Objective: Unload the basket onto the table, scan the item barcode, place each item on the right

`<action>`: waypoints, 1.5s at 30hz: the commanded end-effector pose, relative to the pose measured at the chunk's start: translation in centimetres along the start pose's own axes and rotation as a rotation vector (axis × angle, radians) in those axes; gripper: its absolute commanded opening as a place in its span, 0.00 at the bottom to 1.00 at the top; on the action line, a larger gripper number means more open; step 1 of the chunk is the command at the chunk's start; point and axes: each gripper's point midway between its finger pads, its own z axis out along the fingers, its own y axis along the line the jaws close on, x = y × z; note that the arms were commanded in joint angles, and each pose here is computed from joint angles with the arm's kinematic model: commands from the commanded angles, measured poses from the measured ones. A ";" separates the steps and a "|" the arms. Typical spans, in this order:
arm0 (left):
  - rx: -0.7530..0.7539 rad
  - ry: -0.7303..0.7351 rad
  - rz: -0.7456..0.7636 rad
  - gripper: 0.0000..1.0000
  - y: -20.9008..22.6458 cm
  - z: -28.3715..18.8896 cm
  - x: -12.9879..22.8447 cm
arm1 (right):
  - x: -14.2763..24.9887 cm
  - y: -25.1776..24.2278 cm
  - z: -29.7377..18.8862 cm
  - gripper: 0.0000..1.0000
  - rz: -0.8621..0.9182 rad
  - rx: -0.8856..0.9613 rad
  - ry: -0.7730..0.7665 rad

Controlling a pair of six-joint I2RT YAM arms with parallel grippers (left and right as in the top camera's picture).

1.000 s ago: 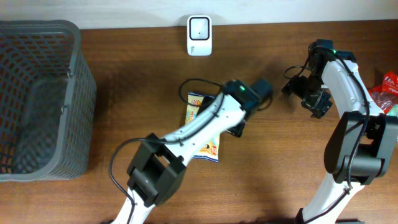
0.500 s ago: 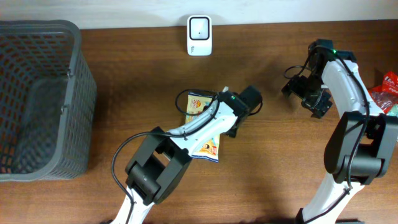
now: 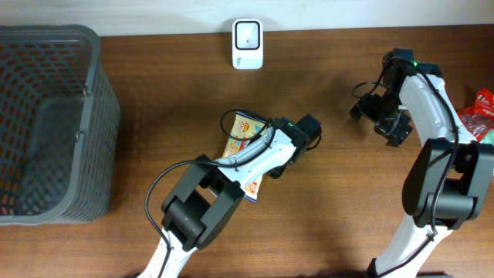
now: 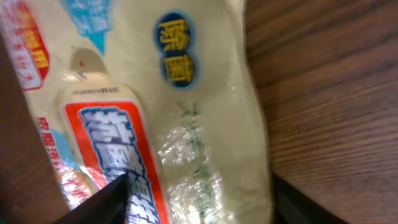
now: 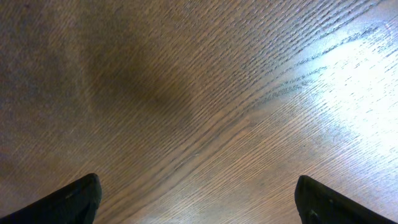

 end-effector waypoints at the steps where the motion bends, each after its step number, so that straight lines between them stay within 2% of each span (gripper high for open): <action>1: -0.022 0.077 0.030 0.25 0.2 2.6 1.4 | -0.6 0.2 -1.4 0.98 0.014 -0.024 -0.035; 2: -0.023 0.079 0.026 0.06 0.3 2.7 1.4 | -0.6 0.2 -1.4 0.99 0.014 -0.024 -0.035; 3: -0.023 0.081 0.026 0.00 0.4 2.6 1.4 | -0.6 0.2 -1.4 0.99 0.014 -0.024 -0.035; 6: -0.025 0.101 0.015 0.00 1.1 0.8 1.1 | -0.6 0.2 -1.4 0.99 0.014 -0.024 -0.035; 8: 0.088 0.119 -0.014 0.00 0.6 -2.8 0.4 | -0.6 0.2 -1.4 0.99 0.014 -0.024 -0.035; 9: 0.195 0.111 -0.026 0.00 -0.1 -5.0 -0.3 | -0.6 0.2 -1.4 0.99 0.014 -0.024 -0.035; 10: 0.460 0.066 0.031 0.00 -2.5 -9.3 -1.7 | -0.6 0.2 -1.4 0.99 0.014 -0.025 -0.035; 14: 1.098 0.027 0.050 0.00 -5.5 -17.1 -3.4 | -0.6 0.2 -1.4 0.99 0.014 -0.024 -0.035; 17: 1.443 -0.006 -0.017 0.00 -3.1 -19.7 -4.8 | -0.6 0.2 -1.4 0.99 0.014 -0.024 -0.035; 18: 1.478 -0.020 -0.045 0.00 -2.2 -19.3 -5.3 | -0.6 0.2 -1.4 0.99 0.014 -0.024 -0.035; 22: 1.473 -0.027 -0.158 0.00 0.0 -14.6 -6.3 | -0.6 0.2 -1.4 0.99 0.014 -0.024 -0.035; 24: 1.490 -0.001 -0.186 0.00 -0.5 -12.7 -5.8 | -0.6 0.2 -1.4 0.99 0.014 -0.024 -0.035; 25: 1.449 -0.006 -0.186 0.00 -0.8 -11.1 -5.6 | -0.6 0.2 -1.4 0.99 0.014 -0.024 -0.035; 27: 1.172 0.038 -0.242 0.00 -0.1 -5.4 -5.0 | -0.6 0.2 -1.4 0.99 0.014 -0.024 -0.035; 29: 0.819 0.077 -0.334 0.00 3.1 -0.3 -4.3 | -0.6 0.2 -1.4 0.99 0.014 -0.024 -0.035; 30: 0.686 0.081 -0.353 0.05 4.8 1.2 -4.0 | -0.6 0.2 -1.4 0.99 0.014 -0.024 -0.035; 32: 0.523 0.083 -0.353 0.17 7.1 2.6 -3.4 | -0.6 0.2 -1.4 0.99 0.014 -0.024 -0.035; 34: 0.430 0.094 -0.350 0.23 8.9 2.3 -3.0 | -0.6 0.2 -1.4 0.99 0.014 -0.024 -0.035; 35: 0.384 0.095 -0.349 0.35 10.1 1.5 -3.1 | -0.6 0.2 -1.4 0.99 0.014 -0.024 -0.035; 36: 0.346 0.089 -0.349 0.61 11.4 0.3 -3.3 | -0.6 0.2 -1.4 0.99 0.014 -0.024 -0.035; 37: 0.326 0.074 -0.352 0.93 12.6 -1.4 -3.8 | -0.6 0.2 -1.4 0.99 0.014 -0.024 -0.035; 38: 0.326 0.056 -0.356 1.00 13.4 -3.0 -4.2 | -0.6 0.2 -1.4 0.99 0.014 -0.024 -0.035; 40: 0.339 0.010 -0.367 1.00 14.9 -6.7 -4.9 | -0.6 0.2 -1.4 0.99 0.014 -0.024 -0.035; 41: 0.368 -0.009 -0.368 0.94 15.1 -8.5 -5.0 | -0.6 0.2 -1.4 0.99 0.014 -0.024 -0.035; 43: 0.398 0.000 -0.357 0.74 14.6 -9.9 -4.6 | -0.6 0.2 -1.4 0.99 0.014 -0.025 -0.035; 45: 0.359 0.030 -0.351 0.70 14.9 -9.3 -3.9 | -0.6 0.2 -1.4 0.99 0.014 -0.024 -0.035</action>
